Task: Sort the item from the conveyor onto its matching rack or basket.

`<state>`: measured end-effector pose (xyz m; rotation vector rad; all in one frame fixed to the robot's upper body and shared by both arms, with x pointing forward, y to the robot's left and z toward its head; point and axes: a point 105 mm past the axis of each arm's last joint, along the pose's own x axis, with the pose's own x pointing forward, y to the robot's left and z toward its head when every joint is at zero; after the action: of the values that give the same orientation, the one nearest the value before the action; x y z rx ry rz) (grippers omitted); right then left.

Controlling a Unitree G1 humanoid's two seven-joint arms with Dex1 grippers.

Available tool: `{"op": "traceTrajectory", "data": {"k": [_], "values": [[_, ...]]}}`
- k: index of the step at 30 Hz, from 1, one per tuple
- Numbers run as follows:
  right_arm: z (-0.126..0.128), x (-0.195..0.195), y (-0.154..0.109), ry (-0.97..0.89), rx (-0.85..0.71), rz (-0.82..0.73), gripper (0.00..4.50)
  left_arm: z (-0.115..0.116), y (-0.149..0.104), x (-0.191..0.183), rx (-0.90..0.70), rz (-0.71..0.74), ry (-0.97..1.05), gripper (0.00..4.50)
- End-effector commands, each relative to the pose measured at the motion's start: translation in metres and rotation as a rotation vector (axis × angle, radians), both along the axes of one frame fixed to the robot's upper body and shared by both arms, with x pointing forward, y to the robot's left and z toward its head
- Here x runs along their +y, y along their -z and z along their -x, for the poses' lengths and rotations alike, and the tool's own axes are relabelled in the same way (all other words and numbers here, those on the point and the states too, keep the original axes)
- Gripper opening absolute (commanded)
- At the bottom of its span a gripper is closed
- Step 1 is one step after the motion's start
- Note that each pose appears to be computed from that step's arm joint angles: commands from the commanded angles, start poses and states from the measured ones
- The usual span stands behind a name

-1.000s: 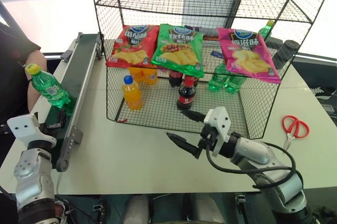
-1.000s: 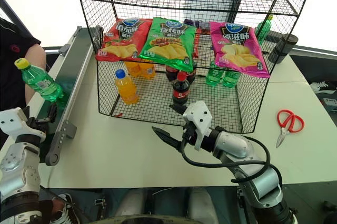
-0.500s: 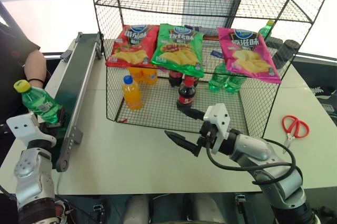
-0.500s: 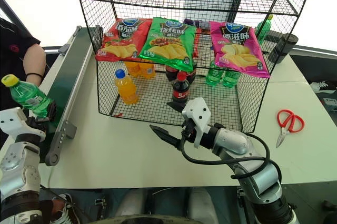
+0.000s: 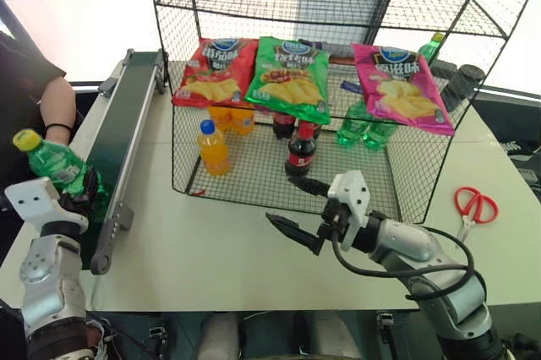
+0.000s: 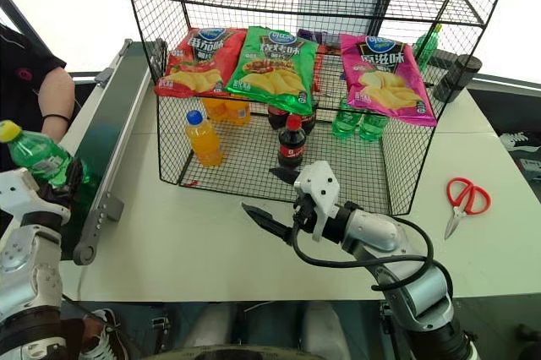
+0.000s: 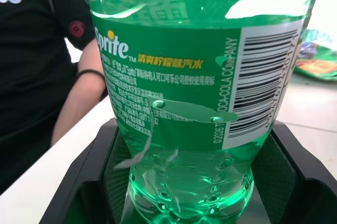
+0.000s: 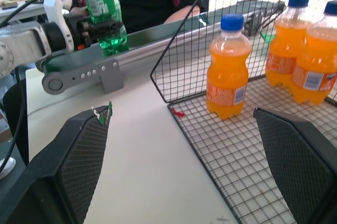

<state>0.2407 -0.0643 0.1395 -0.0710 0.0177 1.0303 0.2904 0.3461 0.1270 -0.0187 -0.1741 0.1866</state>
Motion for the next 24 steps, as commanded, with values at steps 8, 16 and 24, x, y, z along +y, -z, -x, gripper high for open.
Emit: {"op": "traceTrajectory", "data": {"k": [8,16,24], "values": [[0.002,-0.004,-0.022,-0.034,-0.104,-0.015,4.5,0.012,-0.037,-0.17,-0.041,-0.174,0.836,2.68],[0.002,0.006,-0.025,-0.035,-0.109,-0.044,4.5,0.029,-0.013,-0.242,0.001,-0.201,1.191,2.68],[-0.001,0.011,-0.027,-0.026,-0.094,-0.072,4.5,0.031,-0.013,-0.28,-0.054,-0.253,1.415,2.68]]}}
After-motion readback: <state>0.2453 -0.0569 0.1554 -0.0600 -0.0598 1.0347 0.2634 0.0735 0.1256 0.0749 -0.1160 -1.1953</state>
